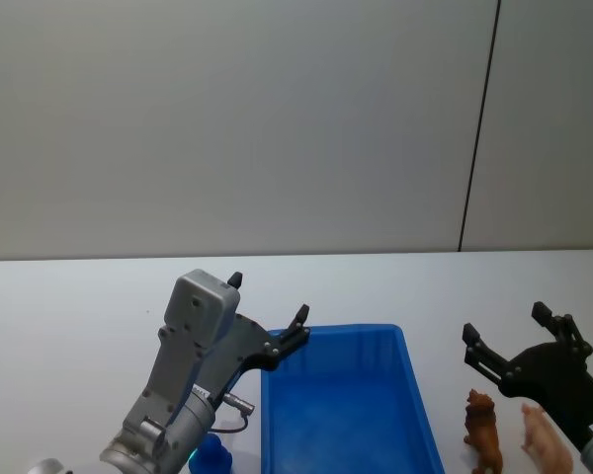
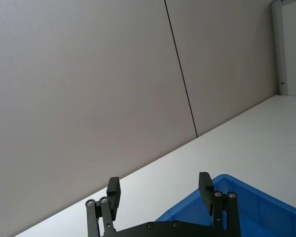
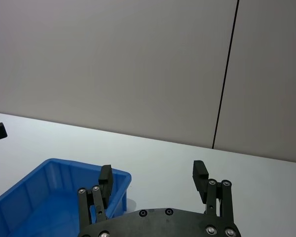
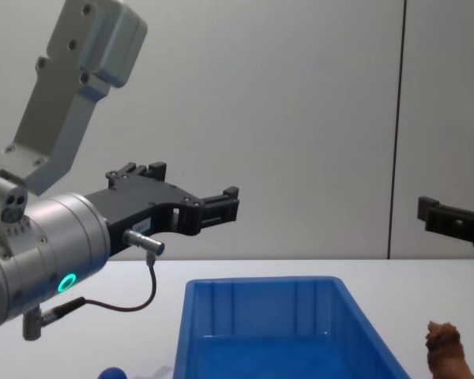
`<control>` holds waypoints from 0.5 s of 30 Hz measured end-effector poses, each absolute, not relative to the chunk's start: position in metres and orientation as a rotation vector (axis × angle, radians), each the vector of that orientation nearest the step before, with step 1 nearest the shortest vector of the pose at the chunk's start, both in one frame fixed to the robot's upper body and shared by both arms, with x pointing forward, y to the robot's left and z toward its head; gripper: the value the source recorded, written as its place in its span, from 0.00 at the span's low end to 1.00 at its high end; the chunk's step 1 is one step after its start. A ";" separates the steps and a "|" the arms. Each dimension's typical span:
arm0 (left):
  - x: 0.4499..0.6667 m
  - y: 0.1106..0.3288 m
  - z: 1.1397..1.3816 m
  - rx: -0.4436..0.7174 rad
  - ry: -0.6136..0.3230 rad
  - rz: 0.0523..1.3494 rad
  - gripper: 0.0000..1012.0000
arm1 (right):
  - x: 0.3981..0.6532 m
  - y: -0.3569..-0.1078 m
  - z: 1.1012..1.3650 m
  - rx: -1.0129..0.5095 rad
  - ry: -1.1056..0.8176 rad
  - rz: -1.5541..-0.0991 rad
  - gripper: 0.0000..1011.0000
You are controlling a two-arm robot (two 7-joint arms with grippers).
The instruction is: Pick up the two dolls from the table and place them into the box.
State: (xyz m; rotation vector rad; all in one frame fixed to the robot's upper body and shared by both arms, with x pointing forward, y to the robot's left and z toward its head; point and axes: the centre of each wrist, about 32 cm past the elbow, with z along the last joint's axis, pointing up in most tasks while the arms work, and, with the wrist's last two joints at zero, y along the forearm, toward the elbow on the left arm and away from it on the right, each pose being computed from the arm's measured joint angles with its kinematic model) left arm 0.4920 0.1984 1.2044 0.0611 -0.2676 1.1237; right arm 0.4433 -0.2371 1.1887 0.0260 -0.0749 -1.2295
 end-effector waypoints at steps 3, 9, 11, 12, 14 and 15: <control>0.492 0.198 1.204 0.061 -0.268 1.124 0.99 | 0.443 -0.237 1.189 0.026 -0.075 -1.229 0.99; 0.492 0.198 1.204 0.061 -0.268 1.124 0.99 | 0.443 -0.237 1.189 0.026 -0.075 -1.229 0.99; 0.492 0.198 1.204 0.061 -0.268 1.124 0.99 | 0.443 -0.237 1.189 0.026 -0.075 -1.229 0.99; 0.492 0.198 1.204 0.061 -0.268 1.124 0.99 | 0.443 -0.237 1.189 0.026 -0.075 -1.230 0.99; 0.492 0.198 1.204 0.061 -0.268 1.124 0.99 | 0.443 -0.237 1.189 0.026 -0.075 -1.229 0.99; 0.492 0.198 1.204 0.061 -0.268 1.124 0.99 | 0.443 -0.237 1.189 0.026 -0.075 -1.229 0.99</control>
